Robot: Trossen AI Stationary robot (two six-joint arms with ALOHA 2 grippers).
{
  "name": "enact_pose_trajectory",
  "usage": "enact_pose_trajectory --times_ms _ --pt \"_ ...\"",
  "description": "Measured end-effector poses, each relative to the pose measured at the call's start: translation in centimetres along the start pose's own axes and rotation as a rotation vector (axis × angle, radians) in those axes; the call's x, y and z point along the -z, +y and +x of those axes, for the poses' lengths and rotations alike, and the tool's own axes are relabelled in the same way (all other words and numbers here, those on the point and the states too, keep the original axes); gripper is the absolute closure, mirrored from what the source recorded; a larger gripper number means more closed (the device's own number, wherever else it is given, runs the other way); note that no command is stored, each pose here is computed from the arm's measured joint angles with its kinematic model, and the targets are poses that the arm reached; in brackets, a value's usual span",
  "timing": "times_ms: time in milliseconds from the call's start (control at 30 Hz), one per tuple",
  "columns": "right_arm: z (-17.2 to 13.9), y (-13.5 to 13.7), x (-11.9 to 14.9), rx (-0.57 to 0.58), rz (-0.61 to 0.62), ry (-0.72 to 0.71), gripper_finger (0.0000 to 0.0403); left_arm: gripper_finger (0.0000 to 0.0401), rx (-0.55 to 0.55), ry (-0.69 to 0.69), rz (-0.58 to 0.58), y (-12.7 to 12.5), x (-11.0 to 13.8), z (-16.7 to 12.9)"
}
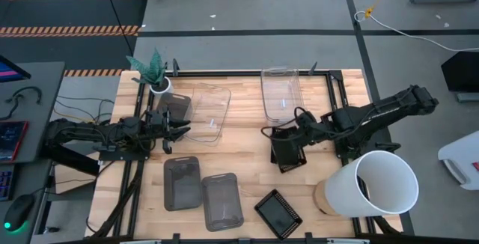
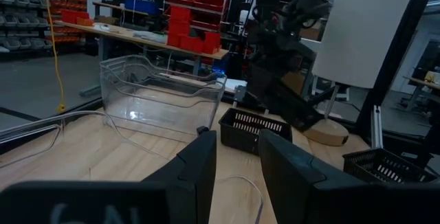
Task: Stack baskets by color
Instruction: Stack the middle black bin on the top black bin
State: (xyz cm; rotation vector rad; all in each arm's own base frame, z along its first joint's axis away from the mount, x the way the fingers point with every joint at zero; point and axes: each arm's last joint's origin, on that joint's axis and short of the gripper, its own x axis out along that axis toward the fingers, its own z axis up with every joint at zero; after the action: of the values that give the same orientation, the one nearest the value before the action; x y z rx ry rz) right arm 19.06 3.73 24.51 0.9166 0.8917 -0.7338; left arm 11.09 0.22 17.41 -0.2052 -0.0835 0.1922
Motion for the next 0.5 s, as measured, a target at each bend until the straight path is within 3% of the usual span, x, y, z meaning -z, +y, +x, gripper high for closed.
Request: enact_pose_trajectory --times_ms 200,500 --pt "0.1 0.0 -0.3 0.027 0.042 -0.15 0.0395 0.0282 0.0 0.001 0.0 0.0 0.0 0.0" --pt "1.3 -0.8 1.8 0.031 0.188 -0.132 0.0395 0.0282 0.0 0.0 0.0 0.0 0.0 0.0"
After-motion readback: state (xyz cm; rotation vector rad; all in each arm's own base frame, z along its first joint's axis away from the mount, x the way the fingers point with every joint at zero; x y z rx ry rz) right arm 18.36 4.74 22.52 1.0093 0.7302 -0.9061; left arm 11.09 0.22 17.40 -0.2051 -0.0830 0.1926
